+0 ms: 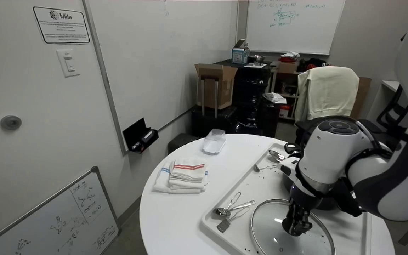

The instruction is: Remove the glass lid from the black pot and put it on the white tray

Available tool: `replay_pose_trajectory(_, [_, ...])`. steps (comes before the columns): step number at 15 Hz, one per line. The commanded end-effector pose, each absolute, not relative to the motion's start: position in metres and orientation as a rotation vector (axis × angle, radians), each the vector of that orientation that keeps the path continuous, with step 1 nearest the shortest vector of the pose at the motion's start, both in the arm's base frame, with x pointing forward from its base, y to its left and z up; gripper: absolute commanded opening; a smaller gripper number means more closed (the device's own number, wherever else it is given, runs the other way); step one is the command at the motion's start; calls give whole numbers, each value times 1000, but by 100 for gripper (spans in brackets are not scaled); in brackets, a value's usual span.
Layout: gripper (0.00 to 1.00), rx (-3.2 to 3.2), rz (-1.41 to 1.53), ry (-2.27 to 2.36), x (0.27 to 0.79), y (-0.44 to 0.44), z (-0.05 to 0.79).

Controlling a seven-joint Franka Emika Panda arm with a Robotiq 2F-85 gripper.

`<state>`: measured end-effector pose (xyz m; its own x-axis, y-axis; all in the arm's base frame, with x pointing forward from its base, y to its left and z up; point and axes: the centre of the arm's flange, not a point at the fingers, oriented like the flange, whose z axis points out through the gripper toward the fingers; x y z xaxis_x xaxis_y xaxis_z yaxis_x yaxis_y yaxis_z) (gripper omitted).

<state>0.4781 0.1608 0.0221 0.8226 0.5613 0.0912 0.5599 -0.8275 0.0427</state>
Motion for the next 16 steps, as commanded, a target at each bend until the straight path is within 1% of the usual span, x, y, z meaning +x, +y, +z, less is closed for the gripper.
replay_pose_trajectory(1, [25,2961,223,938,480,165,14])
replay_pose_trajectory(4, [25,2956,233,948,478,165,15])
replay_pose_trajectory(5, [29,2955,236,949,478,164,15])
replay_pose_trajectory(6, [67,2956,236,948,478,164,16])
replay_pose_trajectory(7, [76,2956,238,945,478,163,17])
replay_pose_trajectory(8, [81,2958,239,943,478,162,19])
replay_pose_trajectory(10, [95,2962,244,943,477,160,23])
replay_pose_trajectory(11, [100,2966,234,943,476,158,27])
replay_pose_trajectory(16, [100,3001,200,997,463,153,54])
